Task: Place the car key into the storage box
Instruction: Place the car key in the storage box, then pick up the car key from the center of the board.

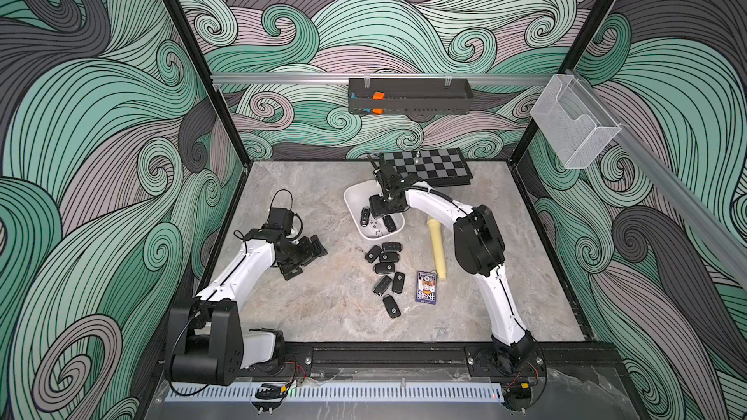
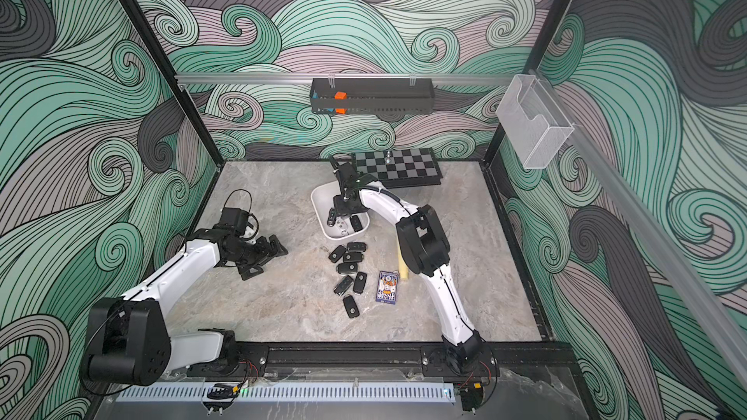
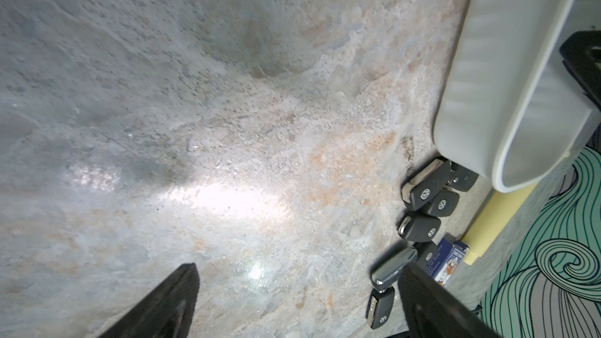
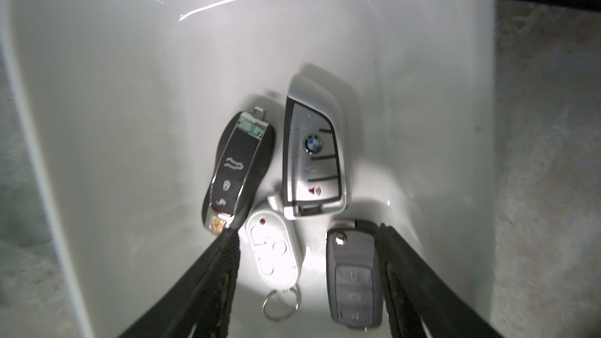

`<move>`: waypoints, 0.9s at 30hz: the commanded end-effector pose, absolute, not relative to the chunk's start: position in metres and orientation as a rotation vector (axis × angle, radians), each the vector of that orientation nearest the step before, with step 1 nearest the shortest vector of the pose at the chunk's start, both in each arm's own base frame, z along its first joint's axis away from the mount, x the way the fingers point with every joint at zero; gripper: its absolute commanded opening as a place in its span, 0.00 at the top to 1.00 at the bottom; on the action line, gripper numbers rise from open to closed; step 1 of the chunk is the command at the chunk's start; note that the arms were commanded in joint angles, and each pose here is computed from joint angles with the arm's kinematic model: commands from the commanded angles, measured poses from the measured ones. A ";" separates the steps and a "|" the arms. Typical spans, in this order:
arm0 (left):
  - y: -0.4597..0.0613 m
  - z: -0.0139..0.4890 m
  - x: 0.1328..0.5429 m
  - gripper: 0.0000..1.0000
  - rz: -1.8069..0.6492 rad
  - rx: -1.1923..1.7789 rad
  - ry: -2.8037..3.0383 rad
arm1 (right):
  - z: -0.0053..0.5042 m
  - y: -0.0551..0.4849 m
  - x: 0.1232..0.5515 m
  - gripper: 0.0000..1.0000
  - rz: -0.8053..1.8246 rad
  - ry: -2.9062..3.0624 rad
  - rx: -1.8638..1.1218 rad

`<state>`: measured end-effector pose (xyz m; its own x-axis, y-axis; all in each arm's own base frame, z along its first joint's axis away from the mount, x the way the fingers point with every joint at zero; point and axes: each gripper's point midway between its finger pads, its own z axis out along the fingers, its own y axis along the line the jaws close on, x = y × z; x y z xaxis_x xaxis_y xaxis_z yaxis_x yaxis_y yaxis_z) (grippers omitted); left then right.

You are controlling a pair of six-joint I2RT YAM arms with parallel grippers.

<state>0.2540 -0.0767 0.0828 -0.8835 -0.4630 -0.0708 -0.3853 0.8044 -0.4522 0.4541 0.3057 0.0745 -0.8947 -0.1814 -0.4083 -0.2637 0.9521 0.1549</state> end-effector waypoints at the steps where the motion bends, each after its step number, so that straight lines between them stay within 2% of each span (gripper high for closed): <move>1: -0.082 0.096 0.249 0.04 -0.712 -0.620 2.793 | 0.120 0.305 0.440 0.30 0.393 2.653 -0.276; 8: -0.087 0.094 0.227 0.05 -0.741 -0.622 2.784 | 0.136 0.277 0.382 0.27 0.476 2.684 -0.236; 17: -0.106 0.086 0.205 0.06 -0.756 -0.537 2.815 | 0.141 0.244 0.288 0.16 0.671 2.724 -0.229; 21: -0.118 0.083 0.202 0.07 -0.734 -0.479 2.837 | 0.141 0.240 0.247 0.16 0.786 2.743 -0.251; 27: -0.137 0.073 0.202 0.07 -0.768 -0.495 2.864 | 0.121 0.227 0.198 0.16 0.742 2.770 -0.353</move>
